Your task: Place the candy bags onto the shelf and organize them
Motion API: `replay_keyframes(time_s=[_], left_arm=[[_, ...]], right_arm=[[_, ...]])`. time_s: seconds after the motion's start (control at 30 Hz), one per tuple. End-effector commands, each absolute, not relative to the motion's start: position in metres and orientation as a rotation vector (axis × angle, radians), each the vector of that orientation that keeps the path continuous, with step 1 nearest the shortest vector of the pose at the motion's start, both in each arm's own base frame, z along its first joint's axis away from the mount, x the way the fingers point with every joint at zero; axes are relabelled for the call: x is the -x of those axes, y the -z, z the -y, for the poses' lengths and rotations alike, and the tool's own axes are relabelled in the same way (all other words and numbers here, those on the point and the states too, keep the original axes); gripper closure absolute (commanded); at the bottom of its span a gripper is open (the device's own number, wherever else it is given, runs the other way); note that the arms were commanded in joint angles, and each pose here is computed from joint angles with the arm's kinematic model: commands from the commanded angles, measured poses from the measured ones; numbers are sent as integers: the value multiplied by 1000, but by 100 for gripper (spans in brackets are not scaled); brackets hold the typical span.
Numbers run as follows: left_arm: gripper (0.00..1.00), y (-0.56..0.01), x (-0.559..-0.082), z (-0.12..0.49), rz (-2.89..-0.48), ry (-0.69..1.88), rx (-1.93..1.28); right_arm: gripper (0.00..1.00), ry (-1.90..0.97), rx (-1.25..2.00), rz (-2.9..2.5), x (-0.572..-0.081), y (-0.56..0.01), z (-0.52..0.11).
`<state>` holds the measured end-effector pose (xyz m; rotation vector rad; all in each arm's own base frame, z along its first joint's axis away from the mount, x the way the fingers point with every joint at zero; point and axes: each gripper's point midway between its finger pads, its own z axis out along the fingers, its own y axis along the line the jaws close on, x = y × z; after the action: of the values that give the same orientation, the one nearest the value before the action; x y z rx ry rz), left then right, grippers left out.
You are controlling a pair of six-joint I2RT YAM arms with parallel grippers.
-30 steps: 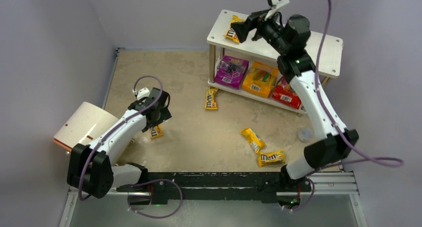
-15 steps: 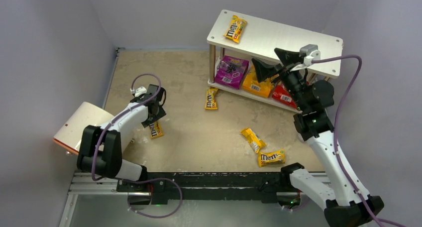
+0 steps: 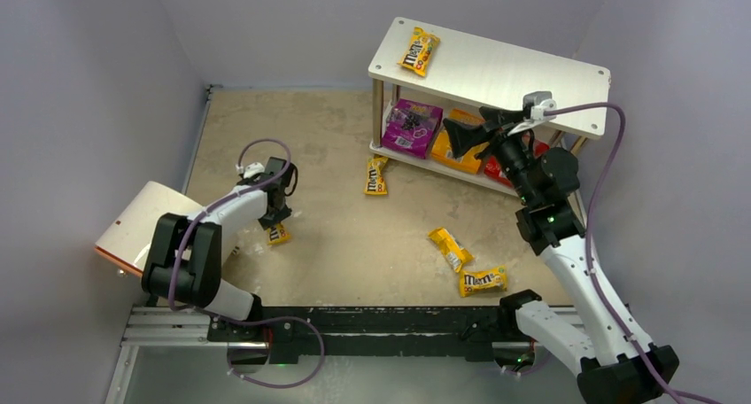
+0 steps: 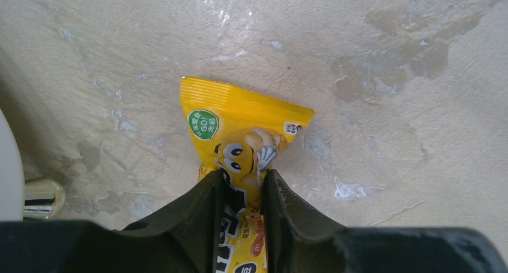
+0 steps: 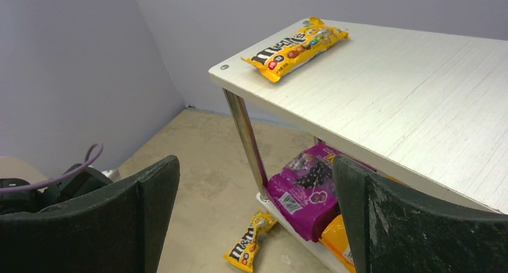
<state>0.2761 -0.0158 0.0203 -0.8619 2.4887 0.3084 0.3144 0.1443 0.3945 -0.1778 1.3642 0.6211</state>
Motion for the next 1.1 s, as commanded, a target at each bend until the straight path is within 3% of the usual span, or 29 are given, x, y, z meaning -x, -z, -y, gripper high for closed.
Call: replay_keyframes(time_s=[0.0, 0.27, 0.47, 0.67, 0.9, 1.07], left_arm=[[76, -15, -276, 21, -2516, -276, 863], [100, -41, -288, 64, -2626, 11, 736], [100, -66, -278, 109, -2773, 317, 579], [100, -82, -256, 149, -2877, 632, 519], [100, -88, -234, 151, -3038, 425, 469], [100, -93, -229, 154, -3041, 396, 479]], right_arm=[[1, -616, 140, -1349, -315, -398, -139], [1, -718, 455, -1223, -284, -395, -176], [1, -530, 841, -1101, -255, -357, -250], [1, -454, 1322, -883, -193, -289, -338], [1, -374, 1782, -738, -143, -211, -426], [3, -279, 1869, -693, -147, -178, -461]])
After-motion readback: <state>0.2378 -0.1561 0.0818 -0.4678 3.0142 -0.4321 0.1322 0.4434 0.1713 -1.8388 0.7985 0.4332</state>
